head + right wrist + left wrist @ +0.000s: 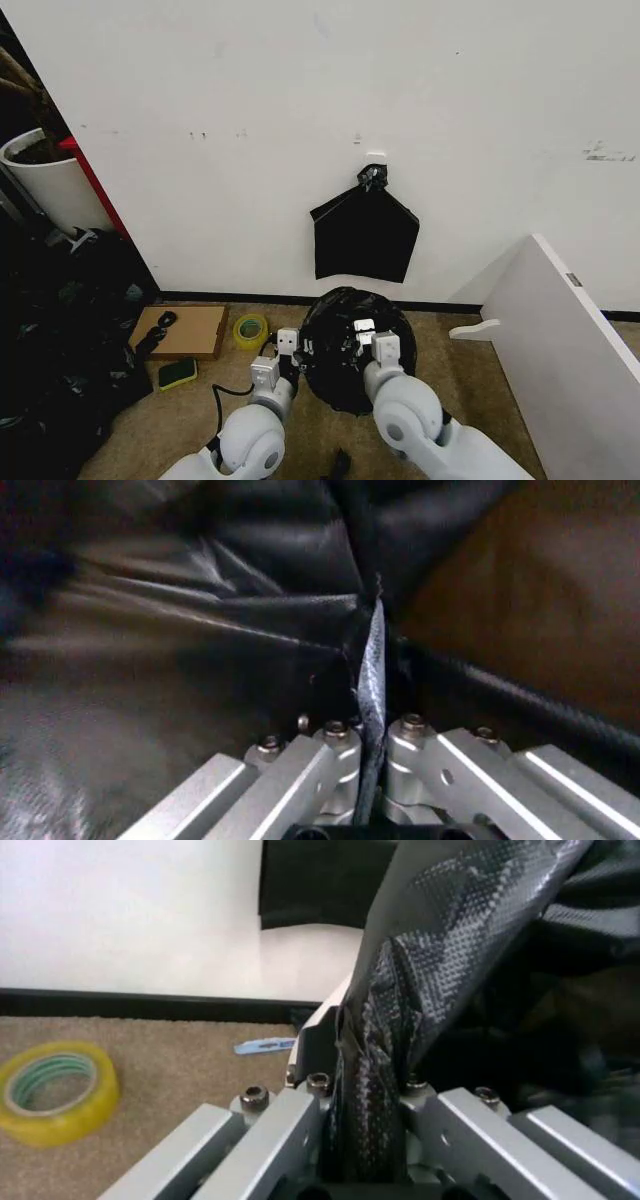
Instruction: Place the garbage bag over the trash bin.
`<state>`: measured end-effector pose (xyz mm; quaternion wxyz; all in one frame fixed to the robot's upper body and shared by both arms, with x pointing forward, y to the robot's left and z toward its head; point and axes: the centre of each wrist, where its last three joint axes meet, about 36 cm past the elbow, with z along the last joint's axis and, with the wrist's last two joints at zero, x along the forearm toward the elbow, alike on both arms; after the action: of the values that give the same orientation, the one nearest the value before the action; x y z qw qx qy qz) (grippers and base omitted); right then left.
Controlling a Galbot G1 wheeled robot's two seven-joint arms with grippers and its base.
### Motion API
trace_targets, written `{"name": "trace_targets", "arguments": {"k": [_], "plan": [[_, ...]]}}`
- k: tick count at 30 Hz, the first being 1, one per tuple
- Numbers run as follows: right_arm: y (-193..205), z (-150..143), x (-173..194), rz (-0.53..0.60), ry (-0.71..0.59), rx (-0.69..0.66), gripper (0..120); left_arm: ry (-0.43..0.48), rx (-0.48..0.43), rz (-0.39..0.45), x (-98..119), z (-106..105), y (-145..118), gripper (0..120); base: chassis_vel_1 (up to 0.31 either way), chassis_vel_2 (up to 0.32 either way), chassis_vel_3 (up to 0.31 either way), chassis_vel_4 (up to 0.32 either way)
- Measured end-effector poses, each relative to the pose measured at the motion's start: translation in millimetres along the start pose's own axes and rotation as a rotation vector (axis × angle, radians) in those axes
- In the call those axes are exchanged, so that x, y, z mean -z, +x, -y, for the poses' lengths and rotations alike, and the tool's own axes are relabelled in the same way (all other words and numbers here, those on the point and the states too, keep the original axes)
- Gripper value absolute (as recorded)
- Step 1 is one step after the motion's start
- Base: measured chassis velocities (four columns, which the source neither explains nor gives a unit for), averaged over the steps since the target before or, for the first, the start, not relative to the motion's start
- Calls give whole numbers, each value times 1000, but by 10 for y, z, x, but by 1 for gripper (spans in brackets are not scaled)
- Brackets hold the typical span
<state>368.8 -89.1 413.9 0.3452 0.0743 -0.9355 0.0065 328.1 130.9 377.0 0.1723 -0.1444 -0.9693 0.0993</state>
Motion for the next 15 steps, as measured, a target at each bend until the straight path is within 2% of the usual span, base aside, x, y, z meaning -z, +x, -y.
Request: {"name": "trace_targets", "arguments": {"k": [15], "plan": [[-441,-68,-224,-40,60,-110,0,-7,-37,-2,9,-33,138,0,0,0,0,0]]}}
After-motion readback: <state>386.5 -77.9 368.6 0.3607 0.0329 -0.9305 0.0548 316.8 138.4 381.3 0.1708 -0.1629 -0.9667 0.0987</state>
